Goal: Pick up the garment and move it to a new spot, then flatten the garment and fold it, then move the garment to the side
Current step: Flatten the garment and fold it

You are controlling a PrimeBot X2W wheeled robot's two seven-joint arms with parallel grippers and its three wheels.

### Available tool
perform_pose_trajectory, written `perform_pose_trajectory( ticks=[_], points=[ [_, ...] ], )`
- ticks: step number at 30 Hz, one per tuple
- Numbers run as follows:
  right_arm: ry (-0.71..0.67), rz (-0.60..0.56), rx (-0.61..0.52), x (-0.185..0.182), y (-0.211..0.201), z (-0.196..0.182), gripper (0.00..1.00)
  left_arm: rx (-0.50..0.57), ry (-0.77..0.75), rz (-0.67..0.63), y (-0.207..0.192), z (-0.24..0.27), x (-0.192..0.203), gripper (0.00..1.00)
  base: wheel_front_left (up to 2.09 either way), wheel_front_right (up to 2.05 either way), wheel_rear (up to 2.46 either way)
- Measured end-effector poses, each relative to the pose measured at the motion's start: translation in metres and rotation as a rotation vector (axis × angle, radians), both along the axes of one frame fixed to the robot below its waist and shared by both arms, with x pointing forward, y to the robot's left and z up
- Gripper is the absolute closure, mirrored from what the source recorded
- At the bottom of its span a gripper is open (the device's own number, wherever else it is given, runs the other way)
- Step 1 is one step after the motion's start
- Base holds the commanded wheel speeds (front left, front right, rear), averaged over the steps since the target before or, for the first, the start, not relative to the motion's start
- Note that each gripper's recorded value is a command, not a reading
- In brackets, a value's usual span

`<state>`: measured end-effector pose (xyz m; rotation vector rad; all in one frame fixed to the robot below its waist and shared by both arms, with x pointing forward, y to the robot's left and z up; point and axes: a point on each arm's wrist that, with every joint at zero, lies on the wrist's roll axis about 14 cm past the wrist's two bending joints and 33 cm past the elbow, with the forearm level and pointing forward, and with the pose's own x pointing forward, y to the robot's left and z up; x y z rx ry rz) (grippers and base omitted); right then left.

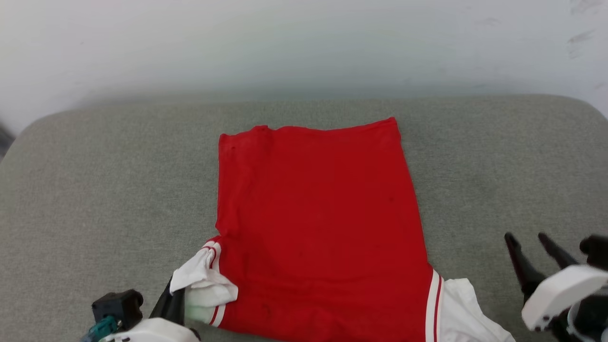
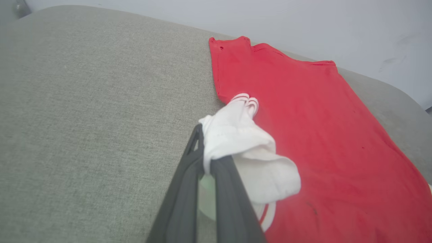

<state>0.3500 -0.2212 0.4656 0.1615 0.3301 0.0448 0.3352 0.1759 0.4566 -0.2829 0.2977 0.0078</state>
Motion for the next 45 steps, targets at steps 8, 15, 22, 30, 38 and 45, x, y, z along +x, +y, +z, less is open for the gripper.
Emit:
perform_pose_trajectory(
  ticks=[8,15,22,30,38,45],
  points=[
    [-0.074,0.055,-0.041,0.109,-0.001,0.032,0.00,0.034,-0.078,-0.067,-0.016,0.019,0.038,1.00,0.00,0.00,0.00],
    [0.046,0.153,-0.084,0.200,0.024,0.016,0.00,0.056,-0.097,-0.085,-0.023,0.015,0.062,1.00,0.00,0.00,0.00],
    [0.269,0.248,-0.067,0.253,0.062,-0.032,0.00,0.080,-0.069,-0.066,-0.016,-0.001,0.073,1.00,0.00,0.00,0.00],
    [0.452,0.349,-0.075,0.265,0.104,-0.096,0.00,0.107,-0.031,-0.058,-0.009,-0.020,0.079,1.00,0.00,0.00,0.00],
    [0.607,0.361,-0.050,0.264,0.109,-0.117,1.00,0.108,-0.012,-0.048,-0.008,-0.028,0.076,1.00,0.00,0.00,0.00],
    [0.621,0.358,-0.102,0.256,0.101,-0.103,1.00,0.104,-0.032,-0.030,-0.004,-0.019,0.070,1.00,0.00,0.00,0.00]
  ],
)
